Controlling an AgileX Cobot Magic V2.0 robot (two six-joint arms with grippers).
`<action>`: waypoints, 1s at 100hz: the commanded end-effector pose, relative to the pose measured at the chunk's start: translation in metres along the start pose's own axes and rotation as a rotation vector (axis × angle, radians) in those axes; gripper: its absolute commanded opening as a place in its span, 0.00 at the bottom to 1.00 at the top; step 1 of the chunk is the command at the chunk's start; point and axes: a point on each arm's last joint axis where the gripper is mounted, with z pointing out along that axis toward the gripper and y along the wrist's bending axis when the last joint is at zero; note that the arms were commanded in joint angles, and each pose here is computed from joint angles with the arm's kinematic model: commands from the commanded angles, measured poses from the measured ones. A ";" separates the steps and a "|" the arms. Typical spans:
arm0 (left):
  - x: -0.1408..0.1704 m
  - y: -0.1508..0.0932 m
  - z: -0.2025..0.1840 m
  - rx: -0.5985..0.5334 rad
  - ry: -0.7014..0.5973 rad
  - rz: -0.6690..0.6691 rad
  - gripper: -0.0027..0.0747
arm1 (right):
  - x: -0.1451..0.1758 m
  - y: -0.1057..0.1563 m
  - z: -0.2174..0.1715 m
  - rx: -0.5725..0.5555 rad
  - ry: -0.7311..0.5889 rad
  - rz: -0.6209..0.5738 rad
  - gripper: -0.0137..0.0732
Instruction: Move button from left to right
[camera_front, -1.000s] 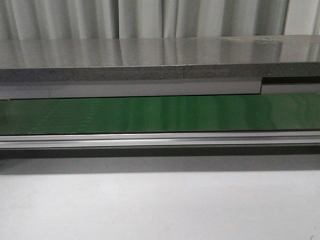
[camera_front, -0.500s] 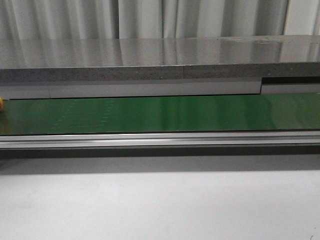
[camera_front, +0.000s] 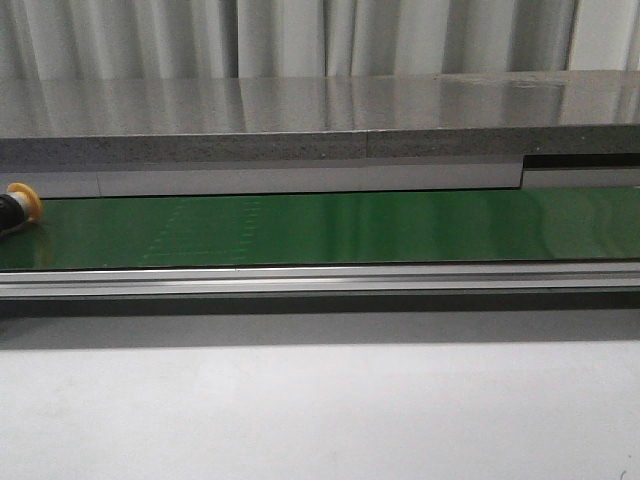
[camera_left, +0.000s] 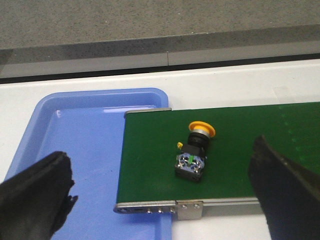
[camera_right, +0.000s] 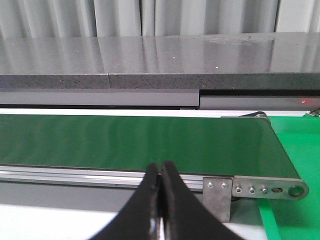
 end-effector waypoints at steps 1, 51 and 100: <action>0.005 -0.005 -0.017 0.005 -0.135 0.003 0.93 | -0.015 0.001 -0.003 -0.001 -0.120 -0.005 0.08; 0.097 -0.016 -0.062 -0.004 -0.401 -0.035 0.93 | -0.015 0.001 -0.003 -0.001 -0.120 -0.005 0.08; 0.097 -0.015 -0.065 -0.016 -0.459 -0.036 0.78 | -0.015 0.001 -0.003 -0.001 -0.120 -0.005 0.08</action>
